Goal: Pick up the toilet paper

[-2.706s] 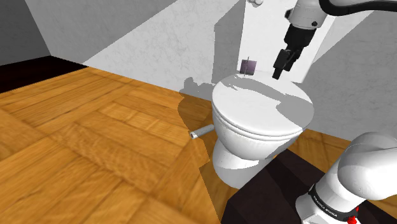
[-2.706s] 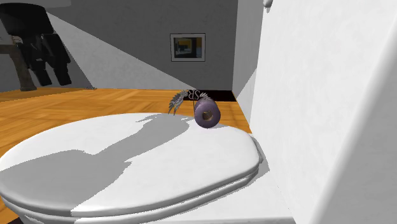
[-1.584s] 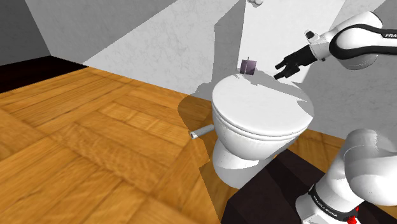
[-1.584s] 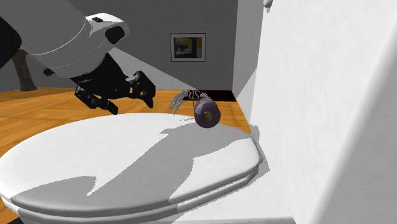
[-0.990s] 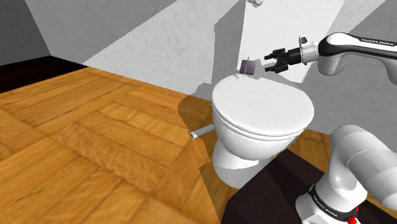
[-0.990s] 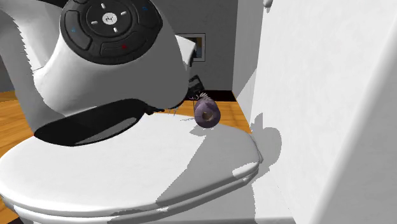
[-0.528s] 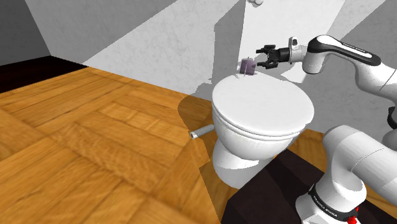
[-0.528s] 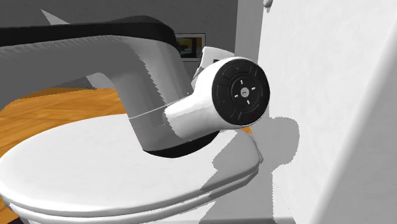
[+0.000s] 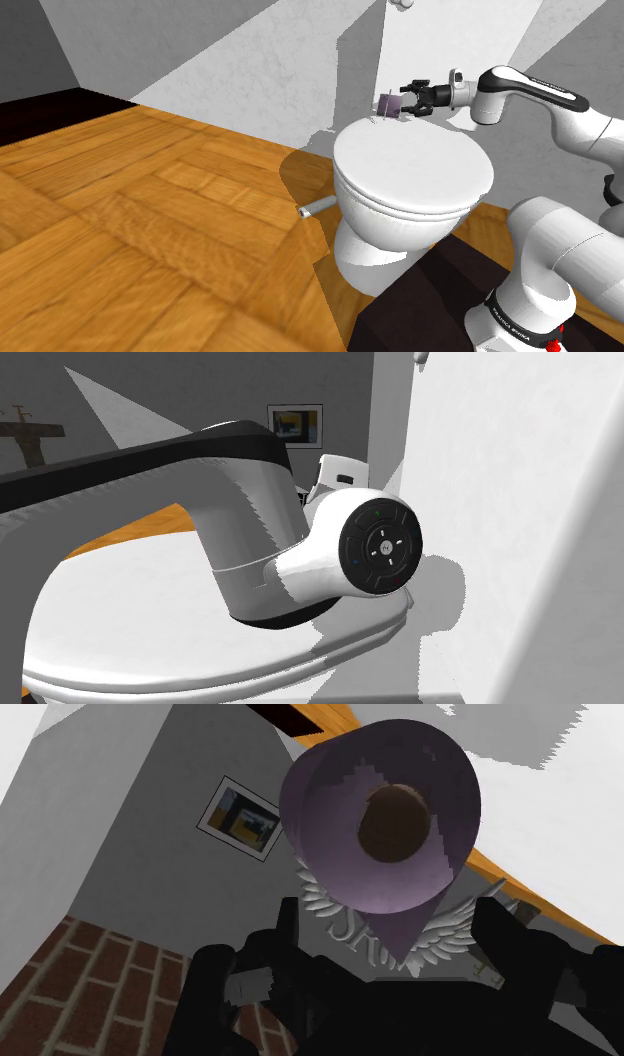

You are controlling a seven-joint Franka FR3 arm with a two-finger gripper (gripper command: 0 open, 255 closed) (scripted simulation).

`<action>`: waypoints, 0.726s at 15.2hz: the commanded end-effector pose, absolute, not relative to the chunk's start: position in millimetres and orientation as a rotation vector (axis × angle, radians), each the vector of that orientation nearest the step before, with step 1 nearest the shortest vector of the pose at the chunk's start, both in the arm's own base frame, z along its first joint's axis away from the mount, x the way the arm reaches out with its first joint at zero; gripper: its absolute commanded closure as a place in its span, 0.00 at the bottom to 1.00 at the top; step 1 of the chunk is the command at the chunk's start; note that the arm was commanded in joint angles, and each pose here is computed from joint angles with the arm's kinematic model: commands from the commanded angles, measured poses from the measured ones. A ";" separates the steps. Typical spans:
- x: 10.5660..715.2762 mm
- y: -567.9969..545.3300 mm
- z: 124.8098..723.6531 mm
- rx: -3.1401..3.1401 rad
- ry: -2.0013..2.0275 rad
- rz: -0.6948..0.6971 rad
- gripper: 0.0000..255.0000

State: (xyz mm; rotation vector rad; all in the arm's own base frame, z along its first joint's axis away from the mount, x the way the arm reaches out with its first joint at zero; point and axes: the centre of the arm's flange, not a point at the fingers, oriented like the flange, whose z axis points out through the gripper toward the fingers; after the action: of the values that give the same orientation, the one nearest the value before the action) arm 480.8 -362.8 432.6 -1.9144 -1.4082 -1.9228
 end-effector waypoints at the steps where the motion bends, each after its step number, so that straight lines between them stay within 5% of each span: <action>1: 480.8 -362.2 431.5 -1.914 -1.408 -1.923 1.00; 11: 480.8 -362.5 437.1 -1.914 -1.409 -1.923 1.00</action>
State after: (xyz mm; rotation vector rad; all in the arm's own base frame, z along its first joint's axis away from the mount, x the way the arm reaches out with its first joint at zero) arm 480.5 -362.2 434.6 -1.9140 -1.4086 -1.9241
